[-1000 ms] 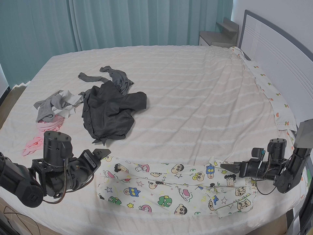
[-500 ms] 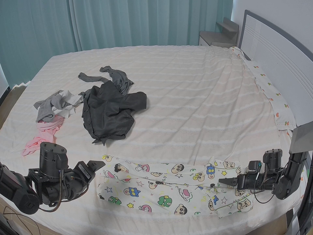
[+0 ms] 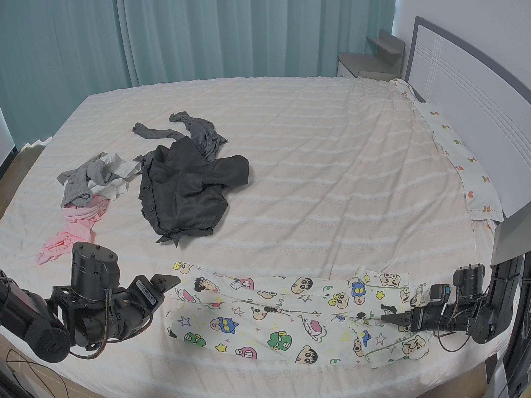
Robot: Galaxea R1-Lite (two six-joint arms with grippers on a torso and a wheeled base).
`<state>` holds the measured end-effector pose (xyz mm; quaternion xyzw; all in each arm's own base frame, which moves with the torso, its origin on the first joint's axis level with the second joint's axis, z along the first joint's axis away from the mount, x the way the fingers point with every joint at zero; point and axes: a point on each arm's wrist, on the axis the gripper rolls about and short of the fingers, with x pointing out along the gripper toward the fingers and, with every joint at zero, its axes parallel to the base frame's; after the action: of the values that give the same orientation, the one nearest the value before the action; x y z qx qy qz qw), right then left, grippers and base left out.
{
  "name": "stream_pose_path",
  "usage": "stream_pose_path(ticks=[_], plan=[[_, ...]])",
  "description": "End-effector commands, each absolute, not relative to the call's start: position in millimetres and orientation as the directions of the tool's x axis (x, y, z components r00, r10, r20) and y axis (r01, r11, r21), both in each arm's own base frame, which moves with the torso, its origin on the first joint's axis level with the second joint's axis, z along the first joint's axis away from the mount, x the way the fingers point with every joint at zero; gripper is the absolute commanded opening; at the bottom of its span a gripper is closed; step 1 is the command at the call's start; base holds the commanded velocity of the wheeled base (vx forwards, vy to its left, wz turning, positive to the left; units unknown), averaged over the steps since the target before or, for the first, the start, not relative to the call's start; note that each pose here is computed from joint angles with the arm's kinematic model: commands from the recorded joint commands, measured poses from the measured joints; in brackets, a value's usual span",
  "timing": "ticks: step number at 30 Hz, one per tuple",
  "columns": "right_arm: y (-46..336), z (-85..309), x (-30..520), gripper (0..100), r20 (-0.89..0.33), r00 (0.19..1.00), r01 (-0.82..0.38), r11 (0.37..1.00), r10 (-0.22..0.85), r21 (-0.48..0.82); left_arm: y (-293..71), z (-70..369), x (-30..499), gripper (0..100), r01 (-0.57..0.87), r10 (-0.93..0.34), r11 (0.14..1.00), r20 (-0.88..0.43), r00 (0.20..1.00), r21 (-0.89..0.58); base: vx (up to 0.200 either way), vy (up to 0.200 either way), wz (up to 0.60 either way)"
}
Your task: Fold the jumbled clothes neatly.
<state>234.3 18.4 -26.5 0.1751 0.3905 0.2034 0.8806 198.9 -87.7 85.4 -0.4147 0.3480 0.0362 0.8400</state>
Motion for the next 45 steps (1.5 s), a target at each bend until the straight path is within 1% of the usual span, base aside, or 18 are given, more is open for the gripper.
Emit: stream_pose_path(ticks=[1, 2, 3, 4, 6, 7, 11, 14, 15, 16, 18, 22, 25, 26, 28, 36, 45], plan=[[16.0, -15.2, 219.0, 100, -0.57, 0.651, -0.244, 0.849, 0.501, 0.468, -90.8, 82.5, 209.1, 100, -0.338, -0.22, 0.681, -0.621, 0.752, -0.65, 0.0, 0.0, 0.0], [15.0, -9.8, 213.5, 100, -0.55, 0.666, -0.255, 0.847, 0.504, 0.467, -90.1, 81.8, 214.3, 100, -0.325, -0.21, 0.707, -0.625, 0.752, -0.628, 0.0, 0.0, 0.0], [15.0, -9.8, 213.5, 100, -0.55, 0.666, -0.255, 0.847, 0.504, 0.467, -90.1, 81.8, 214.3, 100, -0.325, -0.21, 0.707, -0.625, 0.752, -0.628, 0.0, 0.0, 0.0], [13.3, -0.6, 213.8, 100, -0.52, 0.695, -0.255, 0.846, 0.496, 0.468, -85.3, 75.7, 224.6, 100, -0.3, -0.176, 0.777, -0.648, 0.741, -0.554, 0.0, 0.0, 0.0], [8.4, 8.2, 213.4, 100, -0.495, 0.725, -0.225, 0.844, 0.479, 0.486, -81.5, 68.4, 232.5, 100, -0.285, -0.149, 0.826, -0.676, 0.722, -0.486, 0.0, 0.0, 0.0], [2.2, 16.2, 213.0, 100, -0.468, 0.756, -0.198, 0.841, 0.458, 0.504, -77.9, 63.7, 240.7, 100, -0.274, -0.127, 0.857, -0.695, 0.708, -0.436, 0.0, 0.0, 0.0], [-14.5, 34.1, 210.4, 100, -0.403, 0.826, -0.136, 0.833, 0.395, 0.537, -76.9, 48.1, 262.9, 100, -0.241, -0.107, 0.912, -0.758, 0.644, -0.333, 0.0, 0.0, 0.0], [-27.7, 42.5, 207.3, 100, -0.374, 0.864, -0.08, 0.826, 0.337, 0.558, -75.6, 37.2, 269.0, 100, -0.146, -0.143, 0.948, -0.786, 0.601, -0.284, 0.0, 0.0, 0.0], [-28.3, 42.8, 207.2, 100, -0.373, 0.866, -0.078, 0.825, 0.334, 0.559, -75.2, 36.1, 268.9, 100, -0.139, -0.143, 0.951, -0.789, 0.597, -0.277, 0.0, 0.0, 0.0], [-35.8, 45.9, 205.4, 100, -0.361, 0.883, -0.053, 0.828, 0.3, 0.559, -68.0, 29.1, 273.4, 100, -0.055, -0.145, 0.975, -0.8, 0.582, -0.217, 0.0, 0.0, 0.0], [-38.7, 49.6, 203.9, 100, -0.346, 0.893, -0.046, 0.823, 0.288, 0.566, -63.2, 27.5, 281.5, 100, 0.022, -0.169, 0.981, -0.797, 0.58, -0.192, 0.0, 0.0, 0.0], [-37.3, 50.5, 203.9, 100, -0.343, 0.892, -0.033, 0.798, 0.295, 0.602, -68.7, 23.9, 295.2, 100, 0.093, -0.252, 0.965, -0.787, 0.563, -0.243, 0.0, 0.0, 0.0], [-35.5, 49.9, 204.4, 100, -0.345, 0.888, -0.034, 0.792, 0.303, 0.609, -71.0, 14.3, 303.4, 100, 0.116, -0.251, 0.968, -0.801, 0.543, -0.224, 0.0, 0.0, 0.0], [-35.2, 49.7, 204.4, 100, -0.346, 0.887, -0.034, 0.792, 0.305, 0.609, -70.3, 7.2, 306.6, 100, 0.144, -0.244, 0.97, -0.816, 0.524, -0.197, 0.0, 0.0, 0.0], [-35.2, 50.5, 204.3, 100, -0.343, 0.889, -0.037, 0.794, 0.303, 0.607, -70.6, 2.1, 310.2, 100, 0.169, -0.242, 0.969, -0.824, 0.513, -0.179, 0.0, 0.0, 0.0], [-32.7, 50.7, 204.6, 100, -0.343, 0.886, -0.045, 0.795, 0.311, 0.605, -78.0, -9.9, 328.2, 100, 0.179, -0.241, 0.969, -0.82, 0.518, -0.172, 0.0, 0.0, 0.0], [-32.1, 50.5, 204.7, 100, -0.345, 0.885, -0.048, 0.798, 0.312, 0.6, -89.6, -10.1, 337.4, 100, 0.205, -0.266, 0.962, -0.804, 0.532, -0.183, 0.0, 0.0, 0.0]])
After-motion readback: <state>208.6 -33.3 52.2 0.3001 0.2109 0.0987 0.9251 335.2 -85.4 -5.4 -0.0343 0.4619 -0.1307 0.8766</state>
